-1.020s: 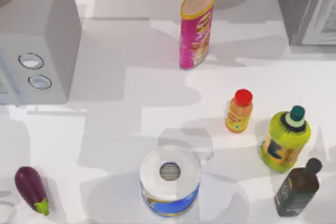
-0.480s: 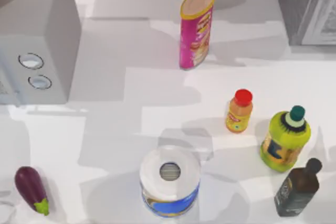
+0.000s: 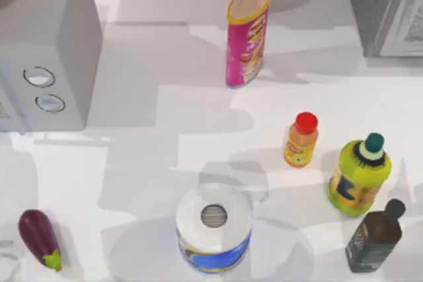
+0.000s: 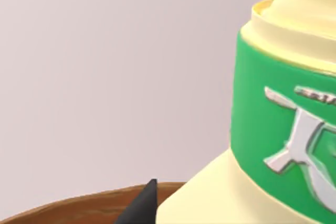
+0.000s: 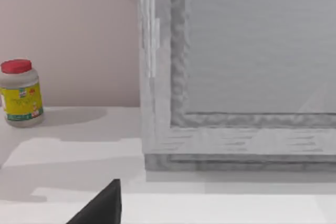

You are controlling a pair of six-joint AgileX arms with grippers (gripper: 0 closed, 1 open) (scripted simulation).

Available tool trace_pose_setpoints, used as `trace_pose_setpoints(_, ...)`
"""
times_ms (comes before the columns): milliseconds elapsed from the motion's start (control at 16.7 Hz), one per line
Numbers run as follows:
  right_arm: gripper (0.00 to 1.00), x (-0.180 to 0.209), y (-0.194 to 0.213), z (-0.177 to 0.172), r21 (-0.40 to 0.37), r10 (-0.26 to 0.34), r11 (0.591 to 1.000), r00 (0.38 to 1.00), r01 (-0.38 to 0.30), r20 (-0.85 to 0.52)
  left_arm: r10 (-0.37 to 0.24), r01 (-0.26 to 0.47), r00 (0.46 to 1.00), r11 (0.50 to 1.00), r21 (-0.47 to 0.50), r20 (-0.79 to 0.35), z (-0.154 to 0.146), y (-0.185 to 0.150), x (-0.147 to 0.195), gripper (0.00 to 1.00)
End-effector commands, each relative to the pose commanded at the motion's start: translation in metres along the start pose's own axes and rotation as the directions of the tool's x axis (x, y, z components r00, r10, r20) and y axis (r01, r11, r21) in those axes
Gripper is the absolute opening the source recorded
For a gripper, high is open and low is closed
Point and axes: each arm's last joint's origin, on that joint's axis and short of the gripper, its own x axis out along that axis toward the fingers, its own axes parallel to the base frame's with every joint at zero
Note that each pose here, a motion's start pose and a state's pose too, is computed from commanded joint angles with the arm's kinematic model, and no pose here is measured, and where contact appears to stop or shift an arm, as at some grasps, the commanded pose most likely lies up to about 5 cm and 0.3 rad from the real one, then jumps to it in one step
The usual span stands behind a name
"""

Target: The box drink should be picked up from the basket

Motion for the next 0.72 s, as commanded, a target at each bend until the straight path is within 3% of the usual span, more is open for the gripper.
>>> trace_pose_setpoints(240, 1.0, 0.0, 0.0, 0.0, 0.0, 0.0, 1.0, 1.0, 0.0, 0.0, 0.017, -0.017, 1.0, 1.0, -0.004, -0.004, 0.012, 0.0, 0.002, 0.0)
trace_pose_setpoints(720, 1.0, 0.0, 0.0, 0.0, 0.0, 0.0, 1.0, 1.0, 0.0, 0.0, 0.06, -0.06, 0.998, 0.998, 0.01, 0.024, 0.103, 0.005, 0.0, 0.0)
